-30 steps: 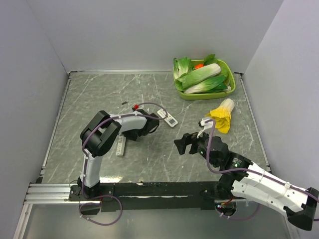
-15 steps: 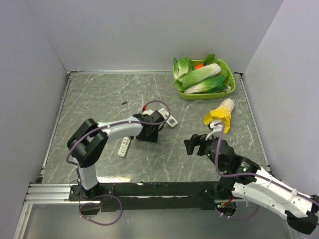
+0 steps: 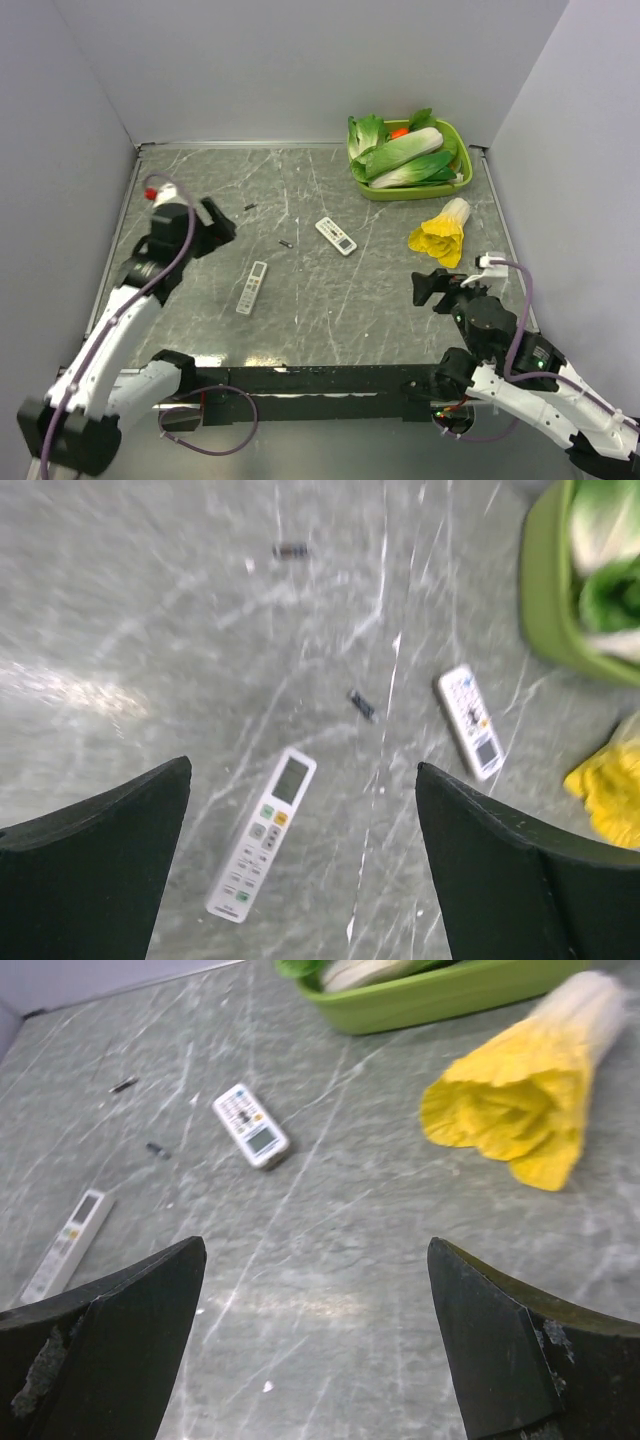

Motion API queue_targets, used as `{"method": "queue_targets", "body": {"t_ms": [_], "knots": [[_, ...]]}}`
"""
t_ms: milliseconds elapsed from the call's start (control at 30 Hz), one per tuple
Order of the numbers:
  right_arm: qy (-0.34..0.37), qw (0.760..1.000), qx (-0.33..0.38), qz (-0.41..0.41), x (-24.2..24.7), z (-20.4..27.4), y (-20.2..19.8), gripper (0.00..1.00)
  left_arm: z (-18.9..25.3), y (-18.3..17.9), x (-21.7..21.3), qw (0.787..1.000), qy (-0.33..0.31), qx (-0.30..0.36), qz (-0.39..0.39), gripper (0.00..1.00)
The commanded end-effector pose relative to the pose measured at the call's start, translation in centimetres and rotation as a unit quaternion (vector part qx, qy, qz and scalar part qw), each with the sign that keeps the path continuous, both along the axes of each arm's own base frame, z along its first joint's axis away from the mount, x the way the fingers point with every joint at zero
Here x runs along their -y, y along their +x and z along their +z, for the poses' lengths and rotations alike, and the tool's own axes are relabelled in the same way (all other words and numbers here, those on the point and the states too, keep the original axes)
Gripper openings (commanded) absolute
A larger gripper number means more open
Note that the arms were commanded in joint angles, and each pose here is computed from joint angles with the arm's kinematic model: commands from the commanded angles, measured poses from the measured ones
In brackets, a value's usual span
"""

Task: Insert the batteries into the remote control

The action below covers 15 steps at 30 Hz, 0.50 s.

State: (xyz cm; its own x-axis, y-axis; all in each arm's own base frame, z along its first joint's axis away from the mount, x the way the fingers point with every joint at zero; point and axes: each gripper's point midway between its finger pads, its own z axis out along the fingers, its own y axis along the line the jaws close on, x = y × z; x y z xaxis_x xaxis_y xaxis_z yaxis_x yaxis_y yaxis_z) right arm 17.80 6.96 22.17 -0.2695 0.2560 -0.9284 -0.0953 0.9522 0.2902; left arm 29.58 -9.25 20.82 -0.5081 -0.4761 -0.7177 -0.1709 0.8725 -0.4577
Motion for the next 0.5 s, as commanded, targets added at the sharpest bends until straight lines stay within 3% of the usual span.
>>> {"method": "queue_targets", "body": {"t_ms": [0, 200, 367, 467], "knots": [[-0.024, 0.998, 0.013, -0.063, 3.9, 1.2, -0.5, 1.00, 2.6, -2.3, -4.4, 0.999, 0.031, 0.038, 0.025, 0.97], [-0.019, 0.995, 0.040, -0.090, 6.1, 2.6, -1.0, 1.00, 7.8, -7.0, -9.6, 0.973, 0.076, 0.181, 0.123, 0.97], [-0.017, 0.994, 0.058, -0.091, 6.5, 3.2, -1.1, 1.00, 11.4, -11.3, -11.3, 0.935, 0.050, 0.310, 0.162, 0.97], [-0.021, 0.994, 0.057, -0.091, 6.5, 3.2, -1.0, 1.00, 11.0, -11.9, -11.7, 0.930, 0.044, 0.320, 0.174, 0.97]]}}
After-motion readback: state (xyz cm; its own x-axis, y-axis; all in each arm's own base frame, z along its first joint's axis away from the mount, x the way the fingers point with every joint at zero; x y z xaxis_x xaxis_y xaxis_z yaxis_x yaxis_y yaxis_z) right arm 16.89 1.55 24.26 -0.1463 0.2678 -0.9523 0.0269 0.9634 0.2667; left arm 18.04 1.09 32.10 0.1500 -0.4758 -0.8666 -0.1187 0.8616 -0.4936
